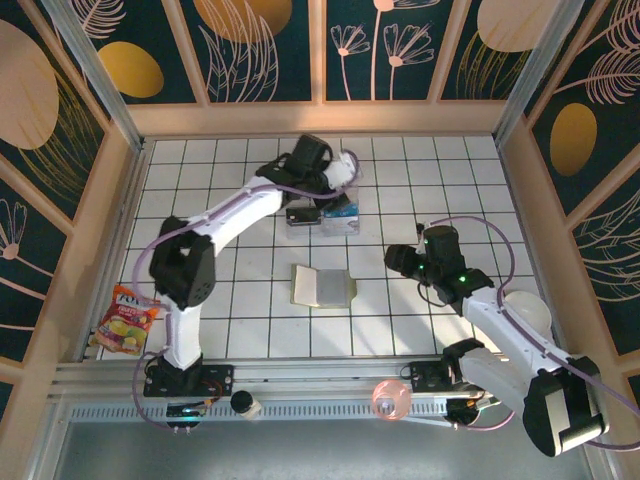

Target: Take the credit cards out of the card holder

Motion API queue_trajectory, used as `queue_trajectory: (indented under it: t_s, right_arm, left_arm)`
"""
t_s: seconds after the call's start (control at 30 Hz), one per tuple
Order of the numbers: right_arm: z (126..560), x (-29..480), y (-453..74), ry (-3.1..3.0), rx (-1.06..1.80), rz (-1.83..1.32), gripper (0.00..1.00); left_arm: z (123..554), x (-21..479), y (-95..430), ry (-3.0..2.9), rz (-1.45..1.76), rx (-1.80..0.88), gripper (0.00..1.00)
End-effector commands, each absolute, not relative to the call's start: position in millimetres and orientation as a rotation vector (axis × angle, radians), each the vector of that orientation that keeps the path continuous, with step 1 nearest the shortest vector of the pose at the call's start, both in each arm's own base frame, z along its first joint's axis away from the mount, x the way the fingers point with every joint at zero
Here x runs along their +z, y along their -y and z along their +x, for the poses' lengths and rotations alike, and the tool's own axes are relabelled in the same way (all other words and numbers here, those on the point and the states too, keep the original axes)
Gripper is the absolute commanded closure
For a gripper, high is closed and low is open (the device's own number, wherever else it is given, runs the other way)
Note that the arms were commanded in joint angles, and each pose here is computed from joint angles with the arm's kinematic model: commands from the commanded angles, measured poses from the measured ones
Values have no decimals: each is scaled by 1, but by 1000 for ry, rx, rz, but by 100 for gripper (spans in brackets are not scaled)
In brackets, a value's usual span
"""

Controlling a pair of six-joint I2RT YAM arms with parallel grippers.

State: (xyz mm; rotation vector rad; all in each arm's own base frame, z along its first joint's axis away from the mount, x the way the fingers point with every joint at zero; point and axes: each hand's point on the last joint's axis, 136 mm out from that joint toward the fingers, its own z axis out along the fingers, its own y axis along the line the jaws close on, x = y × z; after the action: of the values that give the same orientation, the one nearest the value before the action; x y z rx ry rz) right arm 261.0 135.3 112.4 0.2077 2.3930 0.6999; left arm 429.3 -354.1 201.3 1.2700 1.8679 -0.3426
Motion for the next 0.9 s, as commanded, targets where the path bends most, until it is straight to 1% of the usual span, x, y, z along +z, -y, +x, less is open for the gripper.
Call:
queue_trajectory:
  t_s: [0.0, 0.03, 0.1, 0.13, 0.23, 0.4, 0.47, 0.63, 0.7, 0.77, 0.87]
  right_arm:
    - [271, 128, -144, -2327, 743, 165, 30]
    - [272, 130, -146, -2314, 754, 157, 24]
    - [275, 134, -150, -2293, 766, 146, 19]
    - [278, 136, -149, -2281, 757, 154, 17]
    - [284, 141, -150, -2252, 730, 158, 16]
    - [291, 158, -148, -2185, 664, 161, 15]
    - [292, 163, -143, -2152, 640, 189, 13]
    - [294, 172, -136, -2082, 646, 265, 10]
    - [295, 174, -135, -2063, 654, 281, 9]
    - [296, 175, -135, -2055, 658, 288, 9]
    - [298, 175, -134, -2055, 647, 293, 8]
  left_arm:
    - [428, 286, 345, -1748, 961, -562, 19]
    - [426, 298, 338, -1731, 880, -605, 10]
    - [419, 322, 319, -1680, 727, -662, 2]
    - [417, 329, 309, -1661, 646, -682, 1]
    - [412, 329, 275, -1650, 425, -658, 1]
    - [399, 292, 202, -1698, 118, -469, 1]
    - [391, 283, 170, -1692, 15, -402, 1]
    - [375, 262, 68, -1633, -297, -232, 1]
    - [372, 253, 38, -1610, -357, -164, 1]
    - [371, 241, 15, -1617, -384, -33, 1]
    - [372, 220, -10, -1634, -405, 151, 1]
